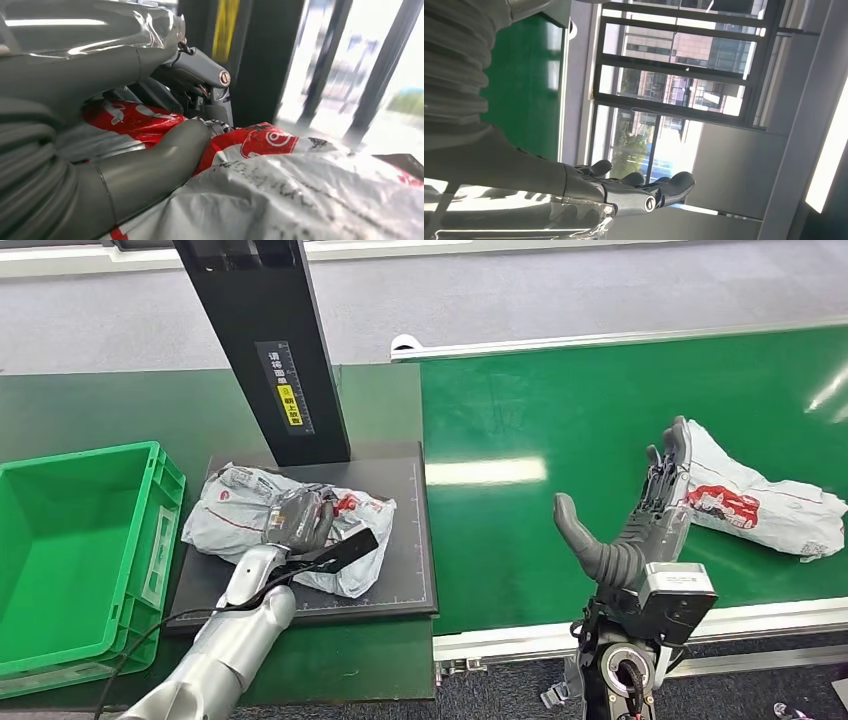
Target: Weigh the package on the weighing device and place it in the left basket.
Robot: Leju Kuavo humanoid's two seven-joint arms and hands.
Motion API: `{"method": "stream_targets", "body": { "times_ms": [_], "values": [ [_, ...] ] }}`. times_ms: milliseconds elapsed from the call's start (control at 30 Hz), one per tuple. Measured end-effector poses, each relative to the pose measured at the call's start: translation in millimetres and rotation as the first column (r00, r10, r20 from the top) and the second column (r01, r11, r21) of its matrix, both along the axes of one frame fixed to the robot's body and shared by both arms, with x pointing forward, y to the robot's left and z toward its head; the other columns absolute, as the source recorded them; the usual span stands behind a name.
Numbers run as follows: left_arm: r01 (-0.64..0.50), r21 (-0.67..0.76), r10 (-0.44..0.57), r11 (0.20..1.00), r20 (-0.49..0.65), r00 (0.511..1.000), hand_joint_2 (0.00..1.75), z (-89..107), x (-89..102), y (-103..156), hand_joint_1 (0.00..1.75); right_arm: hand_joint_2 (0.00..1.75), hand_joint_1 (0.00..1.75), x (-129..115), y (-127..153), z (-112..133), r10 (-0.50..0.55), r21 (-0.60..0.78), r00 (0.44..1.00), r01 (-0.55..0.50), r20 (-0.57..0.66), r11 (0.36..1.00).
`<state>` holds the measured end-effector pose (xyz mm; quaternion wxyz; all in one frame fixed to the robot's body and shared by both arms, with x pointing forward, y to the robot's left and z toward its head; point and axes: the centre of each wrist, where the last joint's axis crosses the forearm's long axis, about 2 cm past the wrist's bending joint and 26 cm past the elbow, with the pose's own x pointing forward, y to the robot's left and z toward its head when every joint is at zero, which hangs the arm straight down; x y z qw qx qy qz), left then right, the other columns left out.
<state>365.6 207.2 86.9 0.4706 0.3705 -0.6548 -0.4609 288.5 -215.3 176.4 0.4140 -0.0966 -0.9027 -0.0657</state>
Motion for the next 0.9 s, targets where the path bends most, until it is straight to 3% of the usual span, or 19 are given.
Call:
{"method": "stream_targets", "body": {
  "times_ms": [100, 267, 500, 667, 800, 900],
  "values": [
    [0.023, -0.143, 0.009, 0.989, 0.22, 0.975, 1.75, 29.0, -7.5, -8.0, 1.75, 1.75, 0.0, -0.9, -0.4, -1.1, -0.007, 0.008, 1.0, 0.007, -0.004, 1.0],
    [0.076, -0.22, 0.043, 0.972, 0.491, 0.87, 1.75, 86.7, -25.7, -14.9, 1.75, 1.75, 0.0, -5.0, -0.6, -6.1, -0.01, 0.009, 1.0, 0.01, -0.018, 1.0],
    [0.116, -0.249, 0.064, 0.962, 0.616, 0.786, 1.75, 112.0, -42.3, -14.6, 1.75, 1.75, 0.0, -6.3, -0.6, -7.7, -0.011, 0.009, 1.0, 0.011, -0.021, 1.0],
    [0.115, -0.316, 0.148, 0.942, 0.697, 0.701, 1.75, 128.8, -44.2, 0.6, 1.75, 1.75, 0.0, -10.2, -0.9, -12.1, -0.024, 0.013, 0.999, 0.024, -0.023, 1.0],
    [0.059, -0.356, 0.233, 0.933, 0.718, 0.656, 1.75, 140.9, -28.8, 35.0, 1.75, 1.75, 0.0, -12.7, -1.1, -15.0, -0.032, 0.033, 0.999, 0.033, -0.024, 0.999],
    [-0.074, -0.356, 0.314, 0.932, 0.686, 0.656, 1.75, 144.4, -4.6, 71.2, 1.75, 1.75, 0.0, -13.2, -1.1, -15.8, -0.031, 0.048, 0.999, 0.032, -0.02, 0.998]
  ]
}}
